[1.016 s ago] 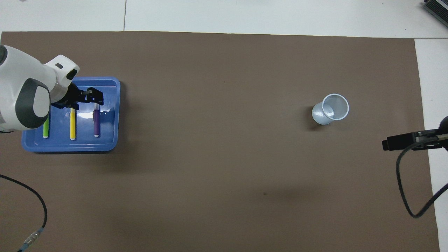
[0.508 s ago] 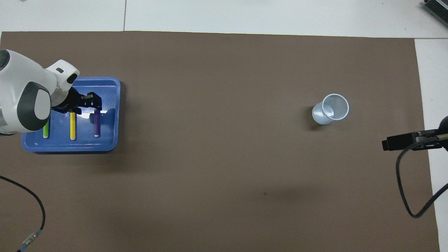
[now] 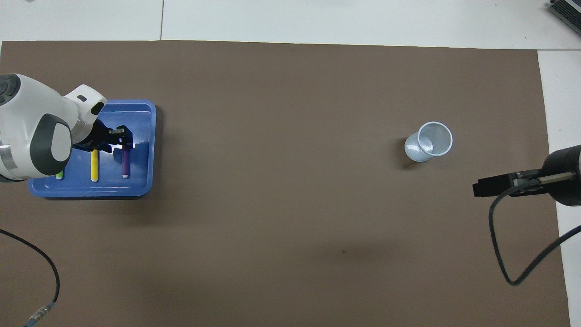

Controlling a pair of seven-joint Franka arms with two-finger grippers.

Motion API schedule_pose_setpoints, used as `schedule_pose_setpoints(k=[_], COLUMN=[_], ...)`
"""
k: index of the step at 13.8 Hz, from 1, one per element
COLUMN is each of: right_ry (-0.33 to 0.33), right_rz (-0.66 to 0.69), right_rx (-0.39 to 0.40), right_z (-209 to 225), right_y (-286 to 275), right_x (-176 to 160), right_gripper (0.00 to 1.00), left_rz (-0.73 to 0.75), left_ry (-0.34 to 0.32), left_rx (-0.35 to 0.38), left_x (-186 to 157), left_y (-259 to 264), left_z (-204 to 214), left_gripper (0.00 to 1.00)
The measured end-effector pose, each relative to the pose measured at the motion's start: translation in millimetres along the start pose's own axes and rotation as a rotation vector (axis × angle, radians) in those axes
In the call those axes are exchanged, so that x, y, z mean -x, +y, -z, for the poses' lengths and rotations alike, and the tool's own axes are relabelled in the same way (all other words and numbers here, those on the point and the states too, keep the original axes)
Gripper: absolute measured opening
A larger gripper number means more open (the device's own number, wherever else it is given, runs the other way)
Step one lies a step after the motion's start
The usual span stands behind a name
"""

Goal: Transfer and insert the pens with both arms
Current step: 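Lift the purple pen with the left gripper while the right gripper approaches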

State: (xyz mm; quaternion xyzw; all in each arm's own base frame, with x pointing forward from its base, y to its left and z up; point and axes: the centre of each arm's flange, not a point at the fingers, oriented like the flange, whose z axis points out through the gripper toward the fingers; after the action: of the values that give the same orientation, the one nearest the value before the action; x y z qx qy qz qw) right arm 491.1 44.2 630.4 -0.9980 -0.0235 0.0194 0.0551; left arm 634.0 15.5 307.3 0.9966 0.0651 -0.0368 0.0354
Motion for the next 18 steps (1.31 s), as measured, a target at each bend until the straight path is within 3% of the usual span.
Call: schedule_pose_setpoints(k=[3, 6, 7, 10, 15, 18], right_ry=[0.029, 0.064, 0.072, 0.117, 0.188, 0.194], right_rz=[-0.030, -0.056, -0.060, -0.074, -0.197, -0.300], right_rx=[-0.010, -0.017, -0.018, -0.028, -0.104, -0.167], right_z=[-2, -9, -11, -15, -29, -42], right_y=[-35, -58, -57, -52, -71, -101], right_x=[1, -1, -3, -10, -29, -38], right_gripper=[1.00, 1.00, 1.00, 1.00, 1.00, 1.00], left_rz=[0.001, 0.008, 0.008, 0.020, 0.073, 0.076], left_ry=[-0.005, 0.001, 0.001, -0.022, -0.231, -0.269], left_rx=[-0.001, -0.003, -0.003, 0.020, 0.111, 0.112], left_x=[4, 4, 4, 6, 17, 12], left_y=[-1, -5, -5, -1, 18, 24], left_z=[-8, -4, -4, -4, 21, 55], left_gripper=[0.61, 0.23, 0.17, 0.17, 0.17, 0.17])
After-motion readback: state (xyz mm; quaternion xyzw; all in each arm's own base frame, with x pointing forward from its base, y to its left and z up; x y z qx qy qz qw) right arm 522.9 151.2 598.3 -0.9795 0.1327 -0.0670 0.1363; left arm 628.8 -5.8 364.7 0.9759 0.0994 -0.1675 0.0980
